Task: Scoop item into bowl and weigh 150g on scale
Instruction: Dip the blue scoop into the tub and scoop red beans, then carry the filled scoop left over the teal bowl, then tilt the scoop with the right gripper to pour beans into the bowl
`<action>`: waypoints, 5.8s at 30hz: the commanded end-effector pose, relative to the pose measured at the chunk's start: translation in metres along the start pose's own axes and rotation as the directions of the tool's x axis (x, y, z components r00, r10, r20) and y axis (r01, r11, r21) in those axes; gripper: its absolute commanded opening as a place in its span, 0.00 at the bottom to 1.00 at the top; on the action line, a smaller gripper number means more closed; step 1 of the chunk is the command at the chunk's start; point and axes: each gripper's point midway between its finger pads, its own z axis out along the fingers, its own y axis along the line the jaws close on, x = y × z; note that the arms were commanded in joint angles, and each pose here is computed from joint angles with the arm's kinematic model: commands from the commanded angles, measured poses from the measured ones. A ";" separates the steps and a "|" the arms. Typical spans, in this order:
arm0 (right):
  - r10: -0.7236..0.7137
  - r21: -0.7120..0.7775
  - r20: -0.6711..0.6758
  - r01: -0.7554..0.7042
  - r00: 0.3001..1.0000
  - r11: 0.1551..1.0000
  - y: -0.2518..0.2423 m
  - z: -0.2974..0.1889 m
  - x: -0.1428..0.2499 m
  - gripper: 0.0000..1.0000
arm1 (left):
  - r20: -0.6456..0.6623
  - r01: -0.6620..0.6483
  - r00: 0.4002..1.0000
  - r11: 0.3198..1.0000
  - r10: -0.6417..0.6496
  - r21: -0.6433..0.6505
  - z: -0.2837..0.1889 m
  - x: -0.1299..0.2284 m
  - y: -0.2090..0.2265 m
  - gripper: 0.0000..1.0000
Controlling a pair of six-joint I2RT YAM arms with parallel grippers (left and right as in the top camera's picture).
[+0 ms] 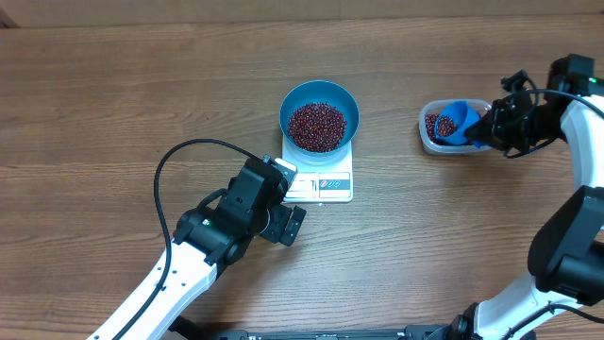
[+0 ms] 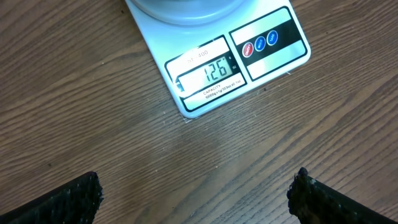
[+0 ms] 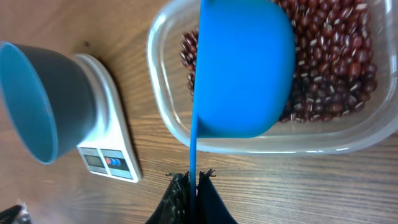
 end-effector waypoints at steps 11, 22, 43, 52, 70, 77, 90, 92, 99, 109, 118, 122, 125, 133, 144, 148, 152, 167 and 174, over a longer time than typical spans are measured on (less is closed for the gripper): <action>0.044 -0.174 0.116 -0.023 0.992 0.984 -0.004 -0.042 -0.017 0.04 | 0.020 -0.006 1.000 1.000 0.006 0.007 -0.004 -0.009 0.000 1.00; -0.001 -0.391 0.140 0.056 0.990 0.919 0.035 -0.054 -0.014 0.04 | 0.020 -0.006 1.000 1.000 0.006 0.007 -0.004 -0.009 0.000 1.00; -0.332 -0.416 -0.002 0.301 0.943 0.858 0.170 -0.027 0.025 0.04 | 0.020 -0.006 1.000 1.000 0.006 0.007 -0.004 -0.009 0.000 1.00; -0.405 -0.308 -0.040 0.374 0.914 0.875 0.190 -0.017 0.033 0.04 | 0.020 -0.006 1.000 1.000 0.006 0.007 -0.004 -0.009 0.000 1.00; -0.515 0.035 -0.117 0.521 0.849 0.853 0.207 0.018 0.048 0.04 | 0.020 -0.006 1.000 1.000 0.006 0.007 -0.004 -0.009 0.000 0.99; -0.572 0.098 -0.128 0.584 0.810 0.806 0.216 0.028 0.054 0.04 | 0.020 -0.006 1.000 1.000 0.006 0.007 -0.004 -0.009 0.000 1.00; -0.612 0.150 -0.077 0.616 0.787 0.773 0.233 0.019 0.046 0.04 | 0.020 -0.006 1.000 1.000 0.006 0.007 -0.004 -0.009 0.000 1.00; -0.616 0.149 -0.071 0.619 0.785 0.771 0.234 0.019 0.045 0.04 | 0.020 -0.006 1.000 1.000 0.006 0.007 -0.004 -0.009 0.000 1.00; -0.662 0.161 -0.068 0.663 0.747 0.731 0.242 0.022 0.047 0.04 | 0.020 -0.006 1.000 1.000 0.006 0.007 -0.004 -0.009 0.000 1.00; -0.698 0.245 -0.081 0.693 0.712 0.678 0.245 0.026 0.048 0.04 | 0.020 -0.006 1.000 1.000 0.006 0.007 -0.004 -0.009 0.000 1.00; -0.719 0.263 -0.083 0.711 0.690 0.652 0.244 0.026 0.045 0.04 | 0.020 -0.006 1.000 1.000 0.006 0.007 -0.004 -0.009 0.000 1.00; -0.728 0.266 -0.080 0.719 0.680 0.642 0.245 0.026 0.044 0.04 | 0.020 -0.006 1.000 1.000 0.006 0.007 -0.004 -0.009 0.000 1.00; -0.738 0.265 -0.080 0.728 0.670 0.632 0.246 0.026 0.043 0.04 | 0.020 -0.006 1.000 1.000 0.006 0.007 -0.004 -0.009 0.000 1.00; -0.762 0.278 -0.082 0.749 0.642 0.601 0.245 0.025 0.040 0.04 | 0.020 -0.006 1.000 1.000 0.006 0.007 -0.004 -0.009 0.000 1.00; -0.772 0.337 -0.082 0.747 0.630 0.573 0.240 0.022 0.030 0.04 | 0.020 -0.006 1.000 1.000 0.006 0.007 -0.004 -0.009 0.000 1.00; -0.773 0.338 -0.080 0.747 0.629 0.573 0.241 0.022 0.030 0.04 | 0.020 -0.006 1.000 1.000 0.006 0.007 -0.004 -0.009 0.000 0.99; -0.777 0.338 -0.075 0.749 0.625 0.570 0.242 0.022 0.028 0.04 | 0.020 -0.006 1.000 1.000 0.006 0.007 -0.004 -0.009 0.000 1.00; -0.809 0.351 -0.079 0.776 0.582 0.524 0.250 0.025 0.031 0.04 | 0.020 -0.006 1.000 1.000 0.006 0.007 -0.004 -0.009 0.000 1.00; -0.822 0.409 -0.092 0.774 0.563 0.484 0.252 0.024 0.030 0.04 | 0.020 -0.006 1.000 1.000 0.006 0.007 -0.004 -0.009 0.000 1.00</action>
